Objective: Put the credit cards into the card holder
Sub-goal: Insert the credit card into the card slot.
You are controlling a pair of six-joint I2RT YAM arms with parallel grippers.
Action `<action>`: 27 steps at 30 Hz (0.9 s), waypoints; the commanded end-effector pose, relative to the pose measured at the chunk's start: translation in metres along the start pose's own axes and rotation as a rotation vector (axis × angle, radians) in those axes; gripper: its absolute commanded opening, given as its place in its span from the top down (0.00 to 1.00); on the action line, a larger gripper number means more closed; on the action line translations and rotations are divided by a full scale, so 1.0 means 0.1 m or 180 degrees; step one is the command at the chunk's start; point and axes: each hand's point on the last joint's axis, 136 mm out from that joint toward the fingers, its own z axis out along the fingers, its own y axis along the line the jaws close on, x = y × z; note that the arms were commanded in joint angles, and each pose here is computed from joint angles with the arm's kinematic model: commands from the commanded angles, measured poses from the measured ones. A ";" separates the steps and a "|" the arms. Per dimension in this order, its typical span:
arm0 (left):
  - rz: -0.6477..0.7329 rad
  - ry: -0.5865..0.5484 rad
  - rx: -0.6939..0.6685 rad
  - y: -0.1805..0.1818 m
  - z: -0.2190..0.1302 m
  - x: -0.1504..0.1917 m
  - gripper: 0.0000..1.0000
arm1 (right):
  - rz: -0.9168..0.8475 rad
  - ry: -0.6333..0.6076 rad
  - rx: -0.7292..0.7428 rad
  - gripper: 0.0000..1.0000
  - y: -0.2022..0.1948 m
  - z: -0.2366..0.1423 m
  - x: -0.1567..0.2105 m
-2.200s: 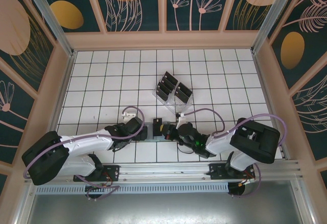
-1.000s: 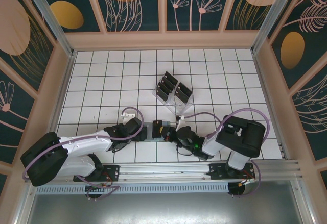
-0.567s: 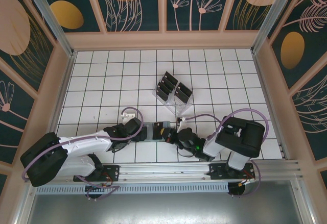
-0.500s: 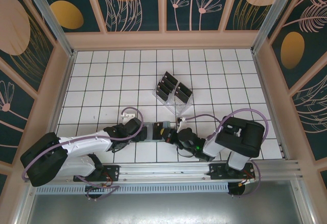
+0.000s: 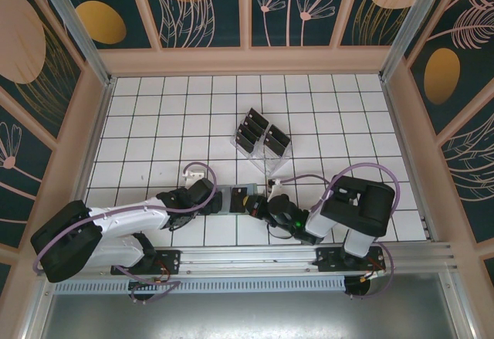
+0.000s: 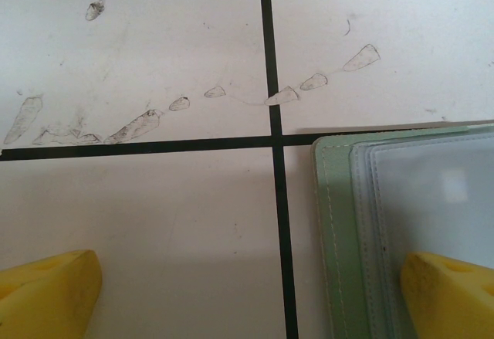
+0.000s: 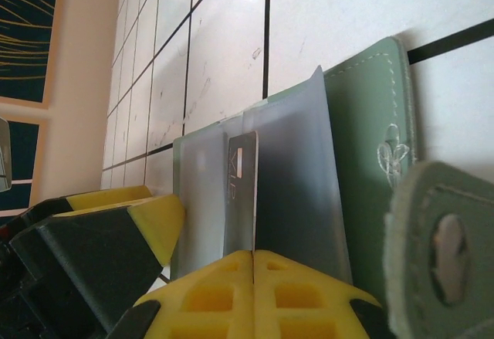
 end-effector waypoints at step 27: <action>0.0060 0.0121 -0.0065 0.09 0.02 0.15 0.01 | -0.0004 0.0227 0.0033 1.00 -0.07 0.15 0.04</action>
